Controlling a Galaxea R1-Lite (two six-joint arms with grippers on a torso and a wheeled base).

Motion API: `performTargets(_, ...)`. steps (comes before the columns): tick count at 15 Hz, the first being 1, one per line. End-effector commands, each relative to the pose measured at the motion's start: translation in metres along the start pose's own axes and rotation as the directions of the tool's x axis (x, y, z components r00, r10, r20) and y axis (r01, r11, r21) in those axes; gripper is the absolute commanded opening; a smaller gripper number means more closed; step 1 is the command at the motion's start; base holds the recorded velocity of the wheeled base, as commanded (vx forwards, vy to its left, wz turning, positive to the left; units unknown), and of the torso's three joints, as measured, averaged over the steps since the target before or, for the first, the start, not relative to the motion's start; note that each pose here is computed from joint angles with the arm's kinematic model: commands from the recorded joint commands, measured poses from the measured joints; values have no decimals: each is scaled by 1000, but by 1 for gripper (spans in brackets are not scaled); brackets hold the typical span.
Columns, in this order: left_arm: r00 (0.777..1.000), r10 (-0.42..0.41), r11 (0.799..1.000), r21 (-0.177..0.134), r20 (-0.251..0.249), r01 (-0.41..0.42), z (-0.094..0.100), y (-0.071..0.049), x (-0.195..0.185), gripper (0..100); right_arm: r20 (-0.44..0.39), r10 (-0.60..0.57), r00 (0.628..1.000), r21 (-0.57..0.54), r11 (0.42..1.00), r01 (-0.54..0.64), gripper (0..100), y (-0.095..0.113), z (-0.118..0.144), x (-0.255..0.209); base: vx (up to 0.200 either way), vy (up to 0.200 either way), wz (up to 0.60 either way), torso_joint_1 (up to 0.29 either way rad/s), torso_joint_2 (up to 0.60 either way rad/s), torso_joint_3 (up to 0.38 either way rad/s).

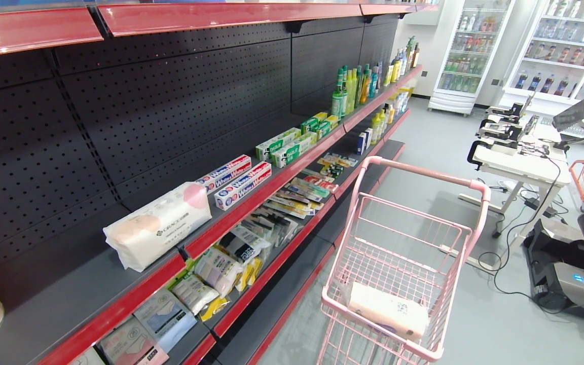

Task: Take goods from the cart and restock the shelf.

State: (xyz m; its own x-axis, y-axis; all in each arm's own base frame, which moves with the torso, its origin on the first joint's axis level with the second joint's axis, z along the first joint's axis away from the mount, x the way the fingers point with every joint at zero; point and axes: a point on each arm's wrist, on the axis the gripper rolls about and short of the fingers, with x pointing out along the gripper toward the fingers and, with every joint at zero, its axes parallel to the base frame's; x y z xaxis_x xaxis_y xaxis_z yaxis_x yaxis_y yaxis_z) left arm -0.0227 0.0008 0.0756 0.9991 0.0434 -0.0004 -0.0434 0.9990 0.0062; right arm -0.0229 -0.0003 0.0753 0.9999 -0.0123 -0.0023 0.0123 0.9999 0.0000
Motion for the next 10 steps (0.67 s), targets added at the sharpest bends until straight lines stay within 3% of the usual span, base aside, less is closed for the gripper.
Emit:
performTargets(1,1000,1,1000,0,-1,-1,0,0,0,100,1,0,1000,0,1000,0,100,0,0,0,0,0,0,0,0,0)
performTargets(10,1000,1,1000,0,-1,-1,0,0,0,100,1,8,1000,-3,1000,-8,100,0,1,0,0,0,0,0,0,0)
